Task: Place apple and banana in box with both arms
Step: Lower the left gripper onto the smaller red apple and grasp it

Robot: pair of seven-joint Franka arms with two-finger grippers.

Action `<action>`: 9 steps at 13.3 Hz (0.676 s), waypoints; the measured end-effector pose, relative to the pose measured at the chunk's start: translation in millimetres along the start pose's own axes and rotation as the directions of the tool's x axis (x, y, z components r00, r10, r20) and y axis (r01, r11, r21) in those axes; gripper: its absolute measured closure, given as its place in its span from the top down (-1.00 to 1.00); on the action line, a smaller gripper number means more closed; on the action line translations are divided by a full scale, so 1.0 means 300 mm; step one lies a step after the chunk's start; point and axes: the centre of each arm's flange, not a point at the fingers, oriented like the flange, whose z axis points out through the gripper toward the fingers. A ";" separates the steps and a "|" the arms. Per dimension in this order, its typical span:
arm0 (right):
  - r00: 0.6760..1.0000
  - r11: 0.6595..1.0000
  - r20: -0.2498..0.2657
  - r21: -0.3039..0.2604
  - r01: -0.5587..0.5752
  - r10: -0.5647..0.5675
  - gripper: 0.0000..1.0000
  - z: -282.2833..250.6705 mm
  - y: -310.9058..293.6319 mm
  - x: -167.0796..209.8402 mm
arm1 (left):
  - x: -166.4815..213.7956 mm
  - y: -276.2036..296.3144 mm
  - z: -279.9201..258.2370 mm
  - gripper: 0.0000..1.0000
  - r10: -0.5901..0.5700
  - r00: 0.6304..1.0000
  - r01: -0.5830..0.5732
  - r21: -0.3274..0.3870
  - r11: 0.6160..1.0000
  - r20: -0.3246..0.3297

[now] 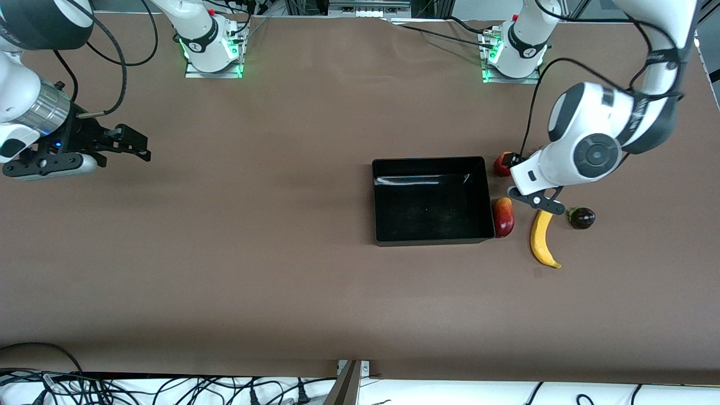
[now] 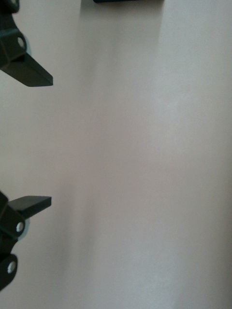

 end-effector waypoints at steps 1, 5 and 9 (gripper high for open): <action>1.000 1.000 0.000 -0.002 -0.005 0.005 1.00 -0.001 -0.012 -0.001 | -0.016 0.010 0.075 1.00 0.012 1.000 -0.012 0.010 1.000 -0.006; 1.000 1.000 -0.007 -0.017 -0.014 0.014 1.00 -0.014 -0.012 -0.005 | -0.116 0.045 0.289 1.00 0.049 0.996 -0.047 0.022 0.999 -0.077; 0.999 0.999 -0.042 -0.051 -0.008 0.006 1.00 -0.069 -0.005 0.003 | -0.188 0.079 0.451 1.00 0.062 0.990 -0.060 0.018 0.998 -0.125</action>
